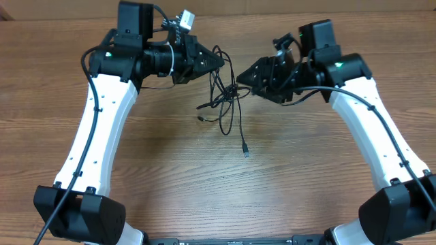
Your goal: Untangle cables
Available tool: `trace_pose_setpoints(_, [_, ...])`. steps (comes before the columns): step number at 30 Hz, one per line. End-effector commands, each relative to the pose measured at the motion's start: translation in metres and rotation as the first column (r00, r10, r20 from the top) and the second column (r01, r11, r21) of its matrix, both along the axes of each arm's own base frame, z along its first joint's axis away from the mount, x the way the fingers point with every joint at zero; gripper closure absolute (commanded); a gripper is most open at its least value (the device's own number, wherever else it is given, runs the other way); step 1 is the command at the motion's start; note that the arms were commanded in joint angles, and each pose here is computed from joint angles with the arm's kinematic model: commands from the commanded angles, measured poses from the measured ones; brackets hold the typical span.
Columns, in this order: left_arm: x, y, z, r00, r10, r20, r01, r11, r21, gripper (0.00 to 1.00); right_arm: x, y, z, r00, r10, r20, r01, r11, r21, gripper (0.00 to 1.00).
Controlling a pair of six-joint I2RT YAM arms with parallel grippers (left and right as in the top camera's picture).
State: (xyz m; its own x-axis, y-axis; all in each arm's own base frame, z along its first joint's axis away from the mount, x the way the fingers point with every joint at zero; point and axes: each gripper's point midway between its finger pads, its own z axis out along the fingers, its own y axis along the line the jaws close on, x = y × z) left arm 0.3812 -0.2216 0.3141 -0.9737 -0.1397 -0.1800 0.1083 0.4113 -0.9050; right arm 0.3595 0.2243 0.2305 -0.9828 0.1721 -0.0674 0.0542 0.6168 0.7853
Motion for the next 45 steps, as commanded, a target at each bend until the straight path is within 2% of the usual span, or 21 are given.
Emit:
trace_pose_setpoints(1, [-0.004, -0.003, 0.021, 0.998, -0.009, 0.060, 0.010, 1.000, -0.016, 0.96, -0.002, 0.009, -0.013, 0.998, -0.029, -0.056, 0.026, 0.998, -0.048, 0.52])
trace_pose_setpoints(5, [0.001, -0.003, 0.028, 0.998, 0.005, 0.059, -0.002, 0.999, -0.044, 0.96, -0.008, 0.005, -0.034, 0.993, -0.048, -0.111, 0.033, 0.991, -0.134, 0.58])
trace_pose_setpoints(8, [0.004, -0.002, 0.049, 0.998, -0.008, 0.065, 0.017, 0.991, -0.136, 0.96, -0.013, 0.002, -0.045, 0.988, -0.058, -0.142, 0.033, 0.984, -0.173, 0.71])
trace_pose_setpoints(13, [0.008, 0.011, 0.100, 0.993, -0.053, 0.109, 0.084, 0.951, -0.299, 0.96, -0.019, -0.002, -0.048, 0.990, -0.021, -0.137, -0.006, 0.981, -0.195, 0.75])
trace_pose_setpoints(15, [0.008, 0.019, 0.113, 0.990, -0.065, 0.122, 0.102, 0.939, -0.328, 0.96, -0.020, -0.006, -0.051, 0.992, -0.009, -0.127, -0.019, 0.977, -0.213, 0.83])
trace_pose_setpoints(17, [0.006, 0.023, 0.121, 0.987, -0.077, 0.140, 0.121, 0.932, -0.342, 0.96, -0.021, -0.013, -0.056, 0.992, -0.018, -0.129, -0.015, 0.966, -0.257, 0.96])
trace_pose_setpoints(18, [0.006, 0.025, 0.124, 0.985, -0.078, 0.152, 0.127, 0.930, -0.345, 0.96, -0.022, -0.019, -0.060, 0.990, -0.035, -0.134, -0.006, 0.955, -0.295, 0.96])
trace_pose_setpoints(20, [0.009, 0.033, 0.130, 0.983, -0.065, 0.174, 0.124, 0.928, -0.351, 0.96, -0.026, -0.041, -0.073, 0.986, -0.086, -0.142, 0.019, 0.908, -0.419, 0.96])
trace_pose_setpoints(23, [0.015, 0.045, 0.132, 0.980, -0.035, 0.194, 0.102, 0.932, -0.349, 0.96, -0.029, -0.064, -0.081, 0.980, -0.134, -0.145, 0.040, 0.854, -0.519, 0.96])
trace_pose_setpoints(28, [0.022, 0.054, 0.130, 0.962, 0.001, 0.274, 0.091, 0.943, -0.321, 0.96, -0.033, -0.121, -0.091, 0.966, -0.242, -0.094, 0.092, 0.657, -0.749, 0.96])
trace_pose_setpoints(30, [0.027, 0.055, 0.123, 0.966, 0.027, 0.256, 0.056, 0.949, -0.311, 0.96, -0.034, -0.133, -0.091, 0.962, -0.262, -0.074, 0.103, 0.602, -0.792, 0.96])
trace_pose_setpoints(35, [0.050, 0.071, 0.079, 0.966, 0.179, 0.185, -0.142, 0.970, -0.199, 0.96, -0.039, -0.174, -0.090, 0.926, -0.376, -0.027, 0.156, 0.448, -0.880, 0.96])
trace_pose_setpoints(39, [0.062, 0.100, 0.017, 0.930, 0.357, 0.083, -0.361, 0.931, 0.047, 0.96, -0.042, -0.204, -0.095, 0.889, -0.458, -0.019, 0.182, 0.391, -0.902, 0.96])
trace_pose_setpoints(42, [0.058, 0.120, -0.020, 0.900, 0.430, 0.072, -0.434, 0.868, 0.241, 0.96, -0.046, -0.215, -0.101, 0.869, -0.492, -0.051, 0.177, 0.406, -0.897, 0.96])
trace_pose_setpoints(45, [0.046, 0.133, -0.046, 0.891, 0.450, 0.059, -0.436, 0.811, 0.389, 0.96, -0.042, -0.208, -0.104, 0.899, -0.426, -0.099, 0.139, 0.493, -0.859, 0.96])
